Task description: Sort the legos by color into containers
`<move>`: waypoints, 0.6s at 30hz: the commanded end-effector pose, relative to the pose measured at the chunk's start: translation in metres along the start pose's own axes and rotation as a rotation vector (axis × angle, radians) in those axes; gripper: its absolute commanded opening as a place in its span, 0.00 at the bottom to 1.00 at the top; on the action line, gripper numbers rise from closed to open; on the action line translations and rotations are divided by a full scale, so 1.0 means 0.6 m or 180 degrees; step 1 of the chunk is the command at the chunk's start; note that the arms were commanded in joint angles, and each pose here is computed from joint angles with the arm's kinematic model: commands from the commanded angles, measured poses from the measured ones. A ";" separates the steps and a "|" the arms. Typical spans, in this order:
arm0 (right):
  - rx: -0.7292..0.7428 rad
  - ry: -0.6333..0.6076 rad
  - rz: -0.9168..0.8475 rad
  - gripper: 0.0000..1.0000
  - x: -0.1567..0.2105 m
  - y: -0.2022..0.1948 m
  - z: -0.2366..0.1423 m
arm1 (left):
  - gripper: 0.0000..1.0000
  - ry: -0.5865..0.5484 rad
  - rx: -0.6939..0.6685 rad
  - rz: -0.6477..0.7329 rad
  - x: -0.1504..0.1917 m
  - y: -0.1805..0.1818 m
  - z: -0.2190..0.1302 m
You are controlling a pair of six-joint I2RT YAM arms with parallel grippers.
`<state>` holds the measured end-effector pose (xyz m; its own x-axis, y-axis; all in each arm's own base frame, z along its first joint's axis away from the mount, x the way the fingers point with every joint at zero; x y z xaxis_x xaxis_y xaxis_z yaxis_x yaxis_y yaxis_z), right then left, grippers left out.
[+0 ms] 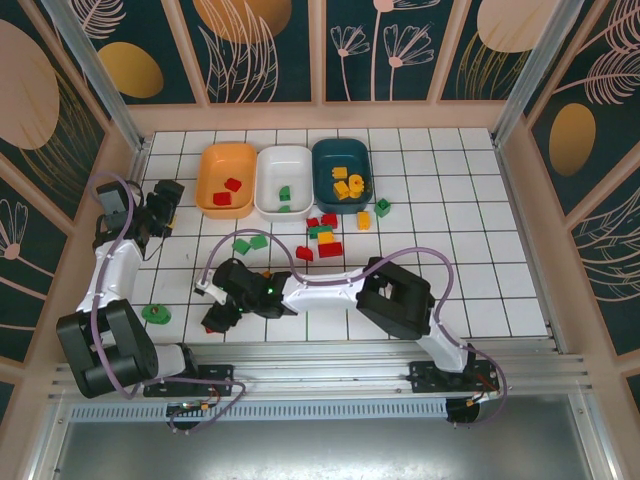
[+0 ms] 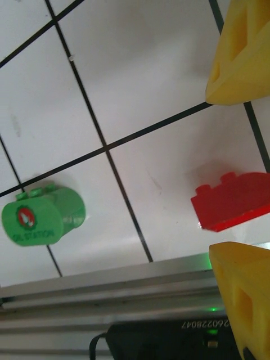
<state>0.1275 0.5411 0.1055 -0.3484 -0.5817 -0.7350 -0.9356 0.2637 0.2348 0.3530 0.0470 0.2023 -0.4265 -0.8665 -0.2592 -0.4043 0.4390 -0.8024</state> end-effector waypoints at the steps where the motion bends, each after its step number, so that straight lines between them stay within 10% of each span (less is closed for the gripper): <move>1: -0.0139 -0.0061 -0.0094 0.66 -0.011 0.025 -0.017 | 0.78 -0.0015 0.0132 0.0024 0.000 -0.011 -0.007; 18: -0.0089 0.0337 -0.0207 0.65 0.049 0.005 0.056 | 0.78 0.0038 0.0144 0.0049 0.011 -0.003 -0.008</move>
<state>0.1130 0.5457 0.0641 -0.3118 -0.6681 -0.6755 -0.9501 0.2096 0.2312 0.3488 0.0426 0.1988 -0.4426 -0.8614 -0.2494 -0.3911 0.4357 -0.8107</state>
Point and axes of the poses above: each hand's point on the last joint's axis, 136 mm out from that joint toward the fingers, its own z axis out along the fingers, its own y axis along the line the jaws close on, x = y × z, the point moved 4 cm from there along -z, back along the fingers, and after that the axes turned 3 degrees about z, right-handed, at the moved point
